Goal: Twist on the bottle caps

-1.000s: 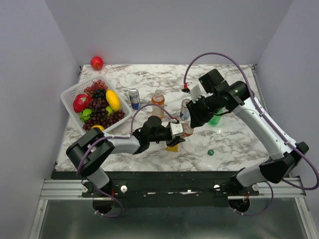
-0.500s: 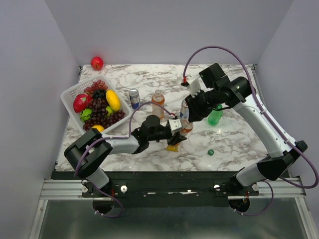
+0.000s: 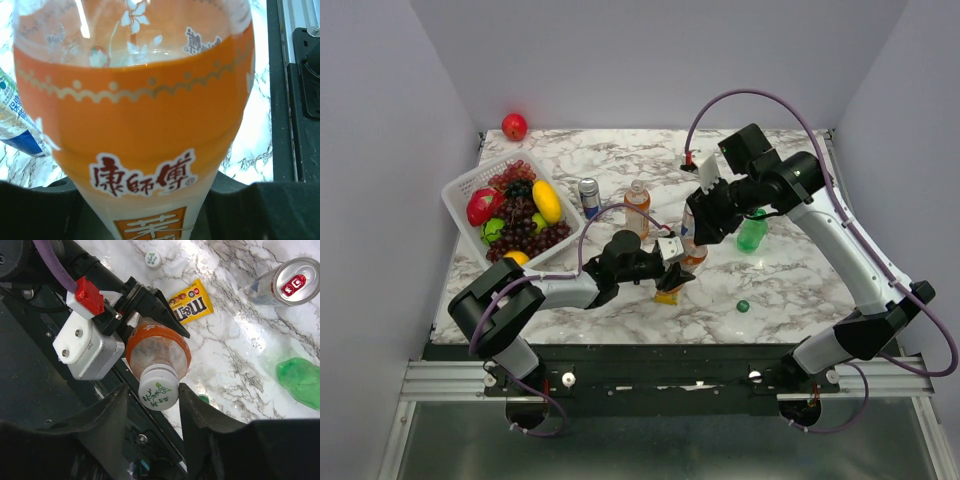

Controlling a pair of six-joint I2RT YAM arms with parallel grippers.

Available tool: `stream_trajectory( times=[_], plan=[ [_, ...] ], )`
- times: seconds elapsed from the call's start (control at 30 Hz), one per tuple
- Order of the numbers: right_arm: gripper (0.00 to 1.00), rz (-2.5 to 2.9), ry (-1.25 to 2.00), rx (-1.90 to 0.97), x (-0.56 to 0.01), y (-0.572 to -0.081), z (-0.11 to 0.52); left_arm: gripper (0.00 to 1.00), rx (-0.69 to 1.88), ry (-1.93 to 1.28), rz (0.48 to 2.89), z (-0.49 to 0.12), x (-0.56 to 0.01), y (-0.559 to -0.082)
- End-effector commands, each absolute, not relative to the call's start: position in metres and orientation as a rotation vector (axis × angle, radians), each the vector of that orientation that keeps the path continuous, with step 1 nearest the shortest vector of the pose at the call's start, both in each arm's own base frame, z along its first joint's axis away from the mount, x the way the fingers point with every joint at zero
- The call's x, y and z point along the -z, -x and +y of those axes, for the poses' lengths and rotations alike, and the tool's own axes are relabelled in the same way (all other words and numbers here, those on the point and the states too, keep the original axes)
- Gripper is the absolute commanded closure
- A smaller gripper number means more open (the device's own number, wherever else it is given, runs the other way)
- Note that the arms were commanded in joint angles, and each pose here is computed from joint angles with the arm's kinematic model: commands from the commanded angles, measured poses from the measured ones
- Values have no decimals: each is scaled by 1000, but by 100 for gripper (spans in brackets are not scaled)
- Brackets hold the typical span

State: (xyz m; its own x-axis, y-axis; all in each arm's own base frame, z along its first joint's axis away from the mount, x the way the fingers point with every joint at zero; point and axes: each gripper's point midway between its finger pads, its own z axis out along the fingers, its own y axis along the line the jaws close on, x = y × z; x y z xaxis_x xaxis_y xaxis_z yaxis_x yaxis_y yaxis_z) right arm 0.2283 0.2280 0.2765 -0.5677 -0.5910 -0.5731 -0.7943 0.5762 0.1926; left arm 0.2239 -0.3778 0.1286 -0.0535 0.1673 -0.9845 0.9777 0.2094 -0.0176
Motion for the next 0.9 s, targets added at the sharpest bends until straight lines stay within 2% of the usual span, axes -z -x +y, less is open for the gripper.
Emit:
stream_trajectory(
  times=[0.0, 0.17, 0.33, 0.53, 0.63, 0.73, 0.87],
  plan=[
    [45, 2321, 1153, -691, -288, -219, 238, 100, 1017, -1144, 1411, -383, -145, -224],
    [38, 2308, 1164, -703, -291, -219, 239, 100, 1019, -1141, 1424, -383, -142, -223],
    [15, 2240, 1150, -608, -306, -237, 236, 100, 1034, -1137, 1424, -382, -145, -224],
    [13, 2160, 1084, -524, -321, -281, 225, 100, 1063, -1168, 1399, -378, -151, -224],
    [13, 2061, 1155, -522, -336, -294, 217, 100, 1078, -1165, 1395, -378, -155, -223],
    [13, 1809, 1398, -623, -357, -259, 222, 100, 1117, -1143, 1425, -378, -156, -220],
    [11, 1472, 1682, -558, -352, -218, 220, 100, 1145, -1166, 1439, -379, -153, -214]
  ],
)
